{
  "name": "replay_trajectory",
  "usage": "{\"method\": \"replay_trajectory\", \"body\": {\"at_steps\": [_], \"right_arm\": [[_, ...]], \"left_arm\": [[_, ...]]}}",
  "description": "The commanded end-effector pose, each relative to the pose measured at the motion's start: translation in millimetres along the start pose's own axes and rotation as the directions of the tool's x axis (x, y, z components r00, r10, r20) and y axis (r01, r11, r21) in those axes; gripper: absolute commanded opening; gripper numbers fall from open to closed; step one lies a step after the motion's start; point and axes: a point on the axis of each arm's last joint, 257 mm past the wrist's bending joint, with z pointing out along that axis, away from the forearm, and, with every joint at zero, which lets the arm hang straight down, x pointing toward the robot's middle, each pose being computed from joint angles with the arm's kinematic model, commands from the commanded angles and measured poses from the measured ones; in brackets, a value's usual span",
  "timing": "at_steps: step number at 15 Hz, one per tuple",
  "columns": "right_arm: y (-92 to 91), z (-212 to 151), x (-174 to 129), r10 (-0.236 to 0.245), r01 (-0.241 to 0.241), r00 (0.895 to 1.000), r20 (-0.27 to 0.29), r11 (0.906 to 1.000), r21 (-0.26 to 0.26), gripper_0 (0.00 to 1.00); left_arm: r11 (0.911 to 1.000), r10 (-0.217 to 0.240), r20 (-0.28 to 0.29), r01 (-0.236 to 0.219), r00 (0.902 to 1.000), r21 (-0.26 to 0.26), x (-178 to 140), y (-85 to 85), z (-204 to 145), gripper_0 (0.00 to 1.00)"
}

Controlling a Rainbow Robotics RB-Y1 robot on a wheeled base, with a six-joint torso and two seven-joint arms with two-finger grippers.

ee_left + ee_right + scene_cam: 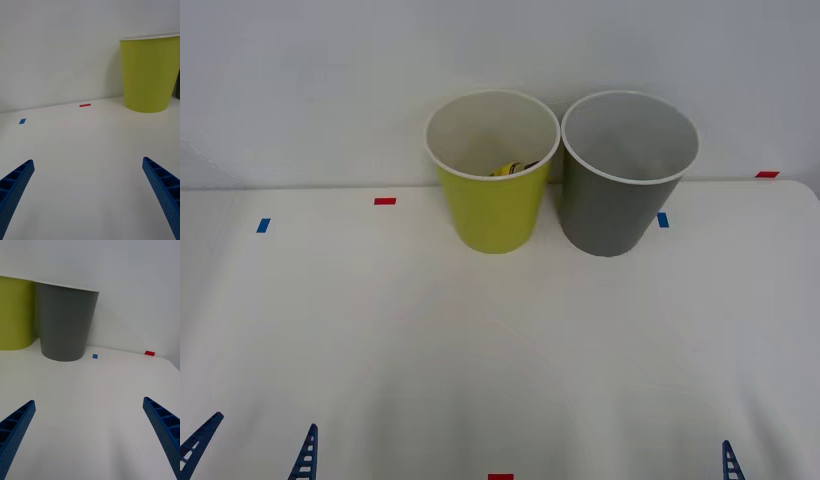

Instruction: Put cans in the gray bin and PET bottles in the light green bin.

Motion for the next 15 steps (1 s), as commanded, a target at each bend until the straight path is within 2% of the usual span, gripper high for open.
{"method": "replay_trajectory", "body": {"at_steps": [1, 15], "right_arm": [[0.0, 0.0, 0.0, 0.000, 0.000, 1.000, 0.000, 1.0000, 0.000, 1.00], [0.0, 0.0, 0.0, 0.000, 0.000, 1.000, 0.000, 1.0000, 0.000, 1.00]], "left_arm": [[1.0000, 0.000, 0.000, 0.000, 1.0000, 0.000, 0.0, 0.0, 0.0, 1.00], [1.0000, 0.000, 0.000, 0.000, 1.0000, 0.000, 0.0, 0.0, 0.0, 1.00]]}}
